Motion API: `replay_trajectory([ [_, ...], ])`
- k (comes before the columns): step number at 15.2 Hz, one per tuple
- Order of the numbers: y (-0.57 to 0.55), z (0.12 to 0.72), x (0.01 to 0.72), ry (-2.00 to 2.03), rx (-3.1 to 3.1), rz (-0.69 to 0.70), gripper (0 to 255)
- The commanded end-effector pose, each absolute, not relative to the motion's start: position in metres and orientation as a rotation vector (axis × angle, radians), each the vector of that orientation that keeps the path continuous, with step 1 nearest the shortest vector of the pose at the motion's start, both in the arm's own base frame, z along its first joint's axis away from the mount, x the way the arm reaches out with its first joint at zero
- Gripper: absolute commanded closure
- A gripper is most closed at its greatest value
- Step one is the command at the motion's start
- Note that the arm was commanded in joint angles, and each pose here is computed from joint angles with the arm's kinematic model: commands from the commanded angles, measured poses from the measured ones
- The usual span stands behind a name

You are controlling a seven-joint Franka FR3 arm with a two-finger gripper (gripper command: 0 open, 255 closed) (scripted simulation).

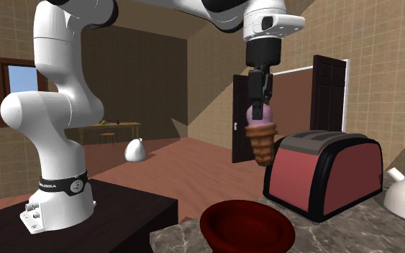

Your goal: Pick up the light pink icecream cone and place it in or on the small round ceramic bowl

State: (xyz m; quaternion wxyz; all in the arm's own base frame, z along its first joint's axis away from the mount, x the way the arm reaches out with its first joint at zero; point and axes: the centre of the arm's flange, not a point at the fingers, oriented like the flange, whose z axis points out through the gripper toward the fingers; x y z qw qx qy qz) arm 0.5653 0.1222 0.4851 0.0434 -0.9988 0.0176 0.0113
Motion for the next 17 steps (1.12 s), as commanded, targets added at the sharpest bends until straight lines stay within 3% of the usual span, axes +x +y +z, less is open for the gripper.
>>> replay_trajectory([
  [1,0.095,0.493,0.563,0.051,-3.054,0.034,255],
  [7,0.027,0.510,0.557,0.051,-3.054,0.034,255],
  [17,0.027,0.458,0.557,0.051,-3.054,0.034,255],
])
